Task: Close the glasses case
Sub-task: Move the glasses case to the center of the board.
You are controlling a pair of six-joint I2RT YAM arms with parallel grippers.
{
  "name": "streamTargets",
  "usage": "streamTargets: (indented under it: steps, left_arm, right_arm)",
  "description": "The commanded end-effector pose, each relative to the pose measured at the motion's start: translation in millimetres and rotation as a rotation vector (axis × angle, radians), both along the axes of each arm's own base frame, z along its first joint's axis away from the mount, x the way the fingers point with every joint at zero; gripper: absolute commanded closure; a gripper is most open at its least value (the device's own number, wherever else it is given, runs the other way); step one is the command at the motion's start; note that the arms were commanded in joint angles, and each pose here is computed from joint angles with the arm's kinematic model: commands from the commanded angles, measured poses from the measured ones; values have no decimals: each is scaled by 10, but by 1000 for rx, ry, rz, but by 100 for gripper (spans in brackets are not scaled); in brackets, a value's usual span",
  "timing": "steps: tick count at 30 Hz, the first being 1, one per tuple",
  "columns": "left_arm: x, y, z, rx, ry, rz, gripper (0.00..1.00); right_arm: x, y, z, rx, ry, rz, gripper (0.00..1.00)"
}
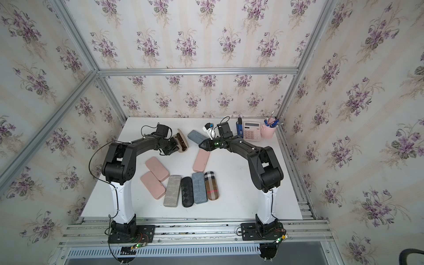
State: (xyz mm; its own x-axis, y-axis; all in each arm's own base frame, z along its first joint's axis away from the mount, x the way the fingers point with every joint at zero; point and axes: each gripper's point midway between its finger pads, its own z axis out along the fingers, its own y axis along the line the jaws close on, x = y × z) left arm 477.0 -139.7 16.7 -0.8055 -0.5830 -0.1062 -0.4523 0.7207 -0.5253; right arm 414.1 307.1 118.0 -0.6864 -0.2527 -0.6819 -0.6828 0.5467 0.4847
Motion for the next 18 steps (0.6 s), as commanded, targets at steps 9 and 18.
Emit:
streamTargets:
  steps: [9,18]
  left_arm:
    - [-389,-375,-65,-18,27,-98,92]
    - [-734,-673,-133,-61,34,-148,91]
  right_arm:
    - [-110,25,138,78,12,-6,56]
    - [-93,107,192,74,27,-13,55]
